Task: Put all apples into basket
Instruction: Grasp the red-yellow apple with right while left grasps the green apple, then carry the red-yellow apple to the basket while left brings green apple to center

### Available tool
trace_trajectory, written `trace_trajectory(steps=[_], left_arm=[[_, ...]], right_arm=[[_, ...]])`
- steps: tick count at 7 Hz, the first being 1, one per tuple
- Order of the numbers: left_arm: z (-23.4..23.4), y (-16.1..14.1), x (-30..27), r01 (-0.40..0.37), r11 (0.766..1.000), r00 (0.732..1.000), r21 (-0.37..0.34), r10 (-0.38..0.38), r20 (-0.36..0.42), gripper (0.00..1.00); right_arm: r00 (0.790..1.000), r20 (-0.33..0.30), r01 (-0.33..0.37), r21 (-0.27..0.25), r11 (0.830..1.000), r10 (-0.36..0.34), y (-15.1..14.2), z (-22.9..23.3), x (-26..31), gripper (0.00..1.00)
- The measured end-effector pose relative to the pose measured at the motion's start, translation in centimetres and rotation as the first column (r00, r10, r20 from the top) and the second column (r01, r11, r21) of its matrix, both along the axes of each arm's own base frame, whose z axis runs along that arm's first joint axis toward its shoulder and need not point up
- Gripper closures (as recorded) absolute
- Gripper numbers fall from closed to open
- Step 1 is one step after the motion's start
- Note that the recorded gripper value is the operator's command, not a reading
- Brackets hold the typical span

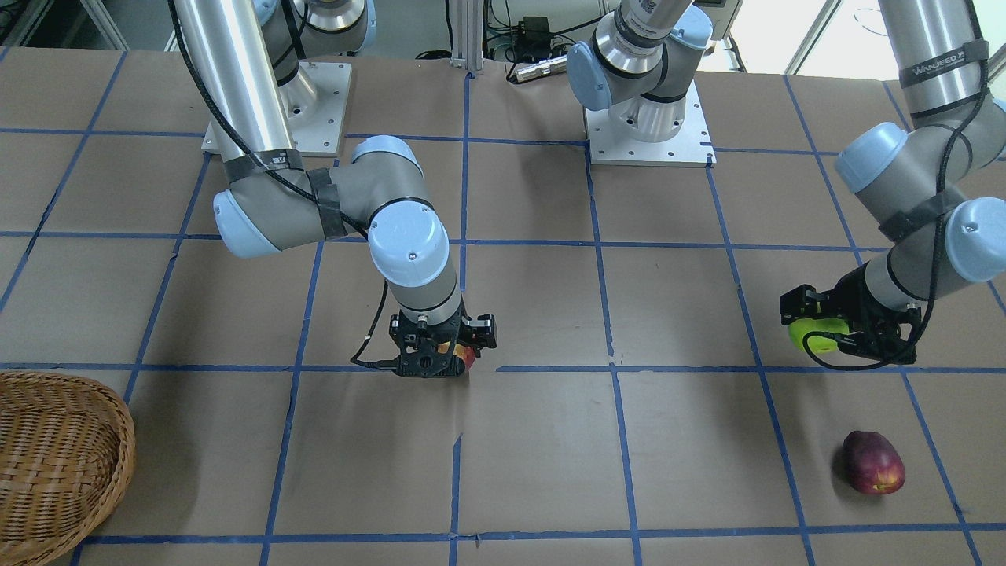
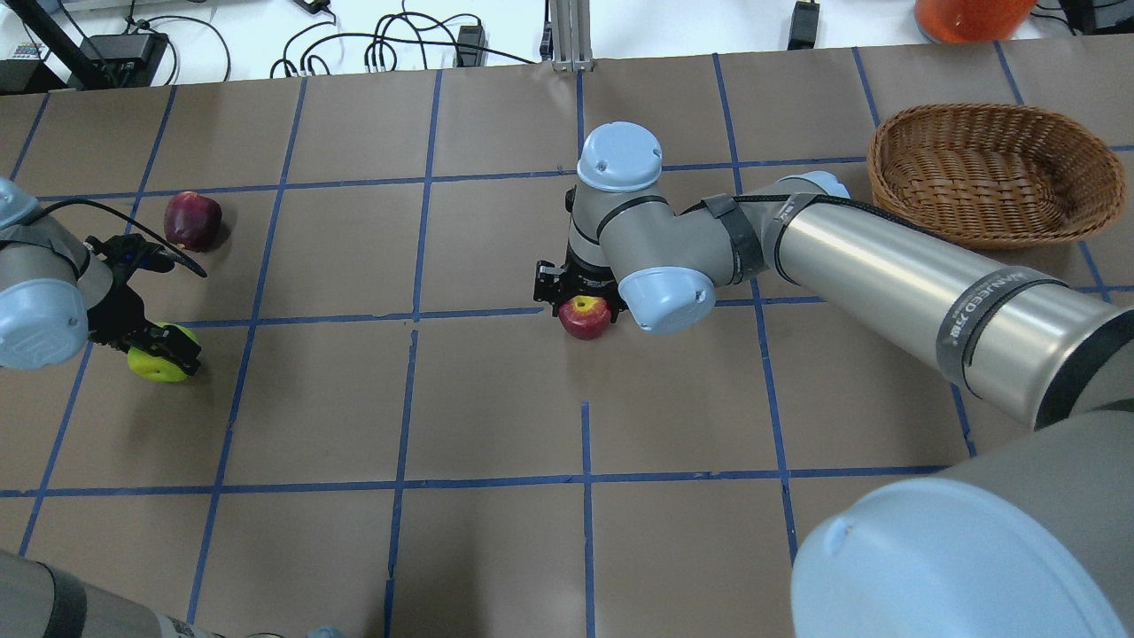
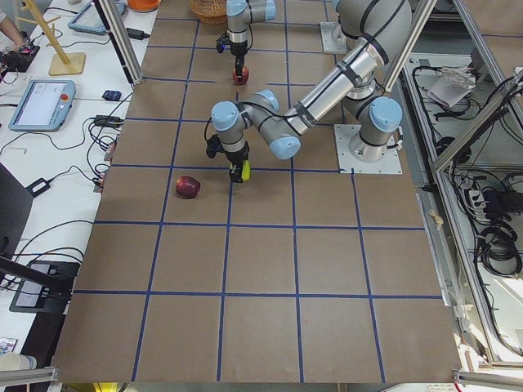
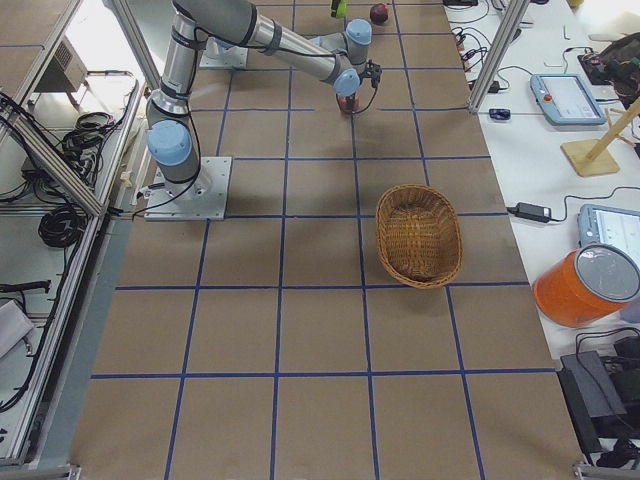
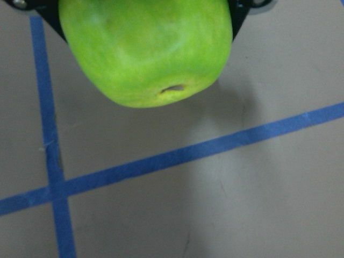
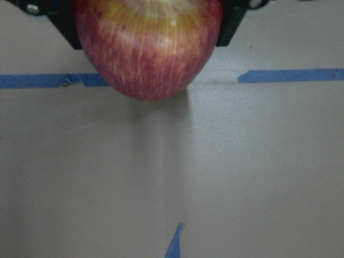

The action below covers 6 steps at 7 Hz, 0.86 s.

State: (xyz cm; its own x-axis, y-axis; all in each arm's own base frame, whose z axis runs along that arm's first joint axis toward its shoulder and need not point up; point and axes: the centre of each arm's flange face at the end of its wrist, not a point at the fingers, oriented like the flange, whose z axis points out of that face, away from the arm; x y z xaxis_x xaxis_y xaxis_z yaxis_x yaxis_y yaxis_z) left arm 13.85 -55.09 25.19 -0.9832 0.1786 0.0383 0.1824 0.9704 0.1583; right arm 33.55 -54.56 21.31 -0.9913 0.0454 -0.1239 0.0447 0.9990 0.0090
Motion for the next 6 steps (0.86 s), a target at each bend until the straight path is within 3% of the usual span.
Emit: trace_trajectory(steps=[2, 3, 4, 6], left_arm=[[4.0, -3.2, -11.5, -0.170, 0.985, 0.985, 0.017, 0.170, -0.037, 0.71], [4.2, -3.7, -18.9, -0.277, 0.961, 0.960, 0.016, 0.277, -0.046, 0.70], [3.9, -3.5, -27.5, -0.343, 0.939, 0.938, -0.018, 0.342, -0.048, 0.69], [0.8, -0.9, -43.5, -0.434, 0.889, 0.900, -0.146, 0.421, -0.116, 0.67]], right_arm=[[0.999, 0.004, 0.037, -0.045, 0.998, -0.037, -1.7, 7.2, -3.8, 1.00], [0.995, -0.008, 0.102, -0.059, 0.993, -0.103, -4.0, 10.6, -8.6, 1.00], [0.988, -0.050, 0.144, -0.083, 0.986, -0.148, -6.7, 13.1, -14.8, 1.00], [0.980, -0.161, 0.093, -0.128, 0.987, -0.113, -10.2, 15.4, -26.7, 1.00]])
